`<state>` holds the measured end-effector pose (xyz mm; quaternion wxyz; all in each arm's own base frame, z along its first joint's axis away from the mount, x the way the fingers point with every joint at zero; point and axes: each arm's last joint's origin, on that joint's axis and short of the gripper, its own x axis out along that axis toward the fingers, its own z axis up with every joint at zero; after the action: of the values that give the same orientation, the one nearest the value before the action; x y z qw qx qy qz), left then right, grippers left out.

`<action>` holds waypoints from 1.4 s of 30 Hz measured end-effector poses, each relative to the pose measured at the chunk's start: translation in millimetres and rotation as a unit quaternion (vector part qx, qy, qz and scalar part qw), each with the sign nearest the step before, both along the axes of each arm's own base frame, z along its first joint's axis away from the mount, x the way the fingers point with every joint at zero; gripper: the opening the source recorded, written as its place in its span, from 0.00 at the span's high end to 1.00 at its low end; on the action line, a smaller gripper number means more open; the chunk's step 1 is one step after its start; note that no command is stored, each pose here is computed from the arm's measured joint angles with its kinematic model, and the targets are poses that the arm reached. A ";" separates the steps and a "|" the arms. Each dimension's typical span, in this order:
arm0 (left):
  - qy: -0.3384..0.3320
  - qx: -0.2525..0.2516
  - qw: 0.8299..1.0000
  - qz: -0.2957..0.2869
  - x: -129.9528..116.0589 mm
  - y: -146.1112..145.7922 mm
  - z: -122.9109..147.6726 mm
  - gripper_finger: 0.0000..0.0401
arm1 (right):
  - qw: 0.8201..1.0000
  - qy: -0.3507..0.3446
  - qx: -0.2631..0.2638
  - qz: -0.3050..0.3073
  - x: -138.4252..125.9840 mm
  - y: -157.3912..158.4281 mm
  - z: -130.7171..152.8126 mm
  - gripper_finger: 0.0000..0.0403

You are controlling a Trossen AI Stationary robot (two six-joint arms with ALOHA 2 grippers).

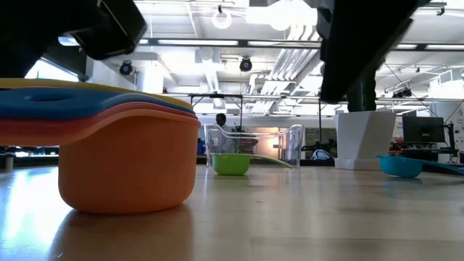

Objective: Nest measuring cups in basket
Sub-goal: Stack the yellow measuring cup on top of the blue measuring cup

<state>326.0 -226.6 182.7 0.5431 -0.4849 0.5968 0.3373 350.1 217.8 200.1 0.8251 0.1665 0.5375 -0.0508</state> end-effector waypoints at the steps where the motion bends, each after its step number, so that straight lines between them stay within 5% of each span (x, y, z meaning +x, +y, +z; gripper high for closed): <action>1: -0.003 -0.004 1.000 -0.011 2.0 0.2 -1.8 0.80 | 1.000 0.003 0.005 -0.008 -0.7 2.1 -1.9 1.00; 15: -0.058 -0.008 0.993 -0.105 13.8 4.6 -2.7 0.80 | 0.996 -0.044 0.061 -0.042 13.4 18.8 -17.0 1.00; 30: -0.090 -0.007 0.985 -0.145 17.0 2.6 -1.7 0.80 | 0.985 -0.110 0.107 -0.079 39.5 18.4 -32.5 1.00; 42: -0.100 0.001 0.978 -0.183 17.2 3.1 -1.7 0.80 | 0.984 -0.080 0.134 -0.082 37.2 19.2 -33.9 1.00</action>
<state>343.2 -223.5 181.0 0.6530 -0.3978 0.6179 0.1829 387.3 237.0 166.2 0.8286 0.3227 0.4563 -0.0321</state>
